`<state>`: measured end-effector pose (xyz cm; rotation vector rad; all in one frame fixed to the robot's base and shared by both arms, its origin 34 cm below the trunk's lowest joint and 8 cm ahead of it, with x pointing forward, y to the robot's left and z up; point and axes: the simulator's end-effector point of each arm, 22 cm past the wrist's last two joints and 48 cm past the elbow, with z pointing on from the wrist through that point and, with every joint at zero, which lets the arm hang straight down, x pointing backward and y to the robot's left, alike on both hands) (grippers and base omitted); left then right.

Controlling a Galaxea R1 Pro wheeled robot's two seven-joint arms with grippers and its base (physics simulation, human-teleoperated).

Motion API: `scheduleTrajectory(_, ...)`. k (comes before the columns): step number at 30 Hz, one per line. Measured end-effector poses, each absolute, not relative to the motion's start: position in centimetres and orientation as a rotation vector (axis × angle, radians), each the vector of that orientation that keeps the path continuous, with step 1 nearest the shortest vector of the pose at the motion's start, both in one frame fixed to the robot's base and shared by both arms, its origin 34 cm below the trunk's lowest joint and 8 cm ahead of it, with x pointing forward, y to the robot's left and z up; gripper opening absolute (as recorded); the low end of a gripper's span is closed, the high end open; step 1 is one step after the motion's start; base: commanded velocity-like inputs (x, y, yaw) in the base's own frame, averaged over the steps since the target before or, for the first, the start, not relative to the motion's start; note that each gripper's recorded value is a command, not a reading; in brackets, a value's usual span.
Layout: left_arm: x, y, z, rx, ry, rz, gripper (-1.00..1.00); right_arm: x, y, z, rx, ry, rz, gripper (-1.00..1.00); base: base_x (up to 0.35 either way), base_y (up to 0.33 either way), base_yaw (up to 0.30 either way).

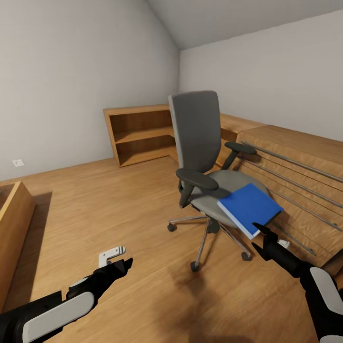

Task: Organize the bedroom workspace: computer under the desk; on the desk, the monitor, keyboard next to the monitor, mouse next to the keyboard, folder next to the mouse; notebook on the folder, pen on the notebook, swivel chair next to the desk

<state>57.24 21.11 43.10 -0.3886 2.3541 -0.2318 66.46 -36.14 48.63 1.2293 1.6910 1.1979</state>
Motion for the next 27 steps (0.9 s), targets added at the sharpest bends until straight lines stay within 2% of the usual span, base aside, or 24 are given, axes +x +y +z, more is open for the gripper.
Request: scheduleTrajectory(27, 57.4, 21.1, 44.4, -0.384, 2.331, -0.233, 1.0, 66.5, -36.1, 50.1, 1.208, 1.676, 1.207, 1.0, 0.0, 0.0, 0.0)
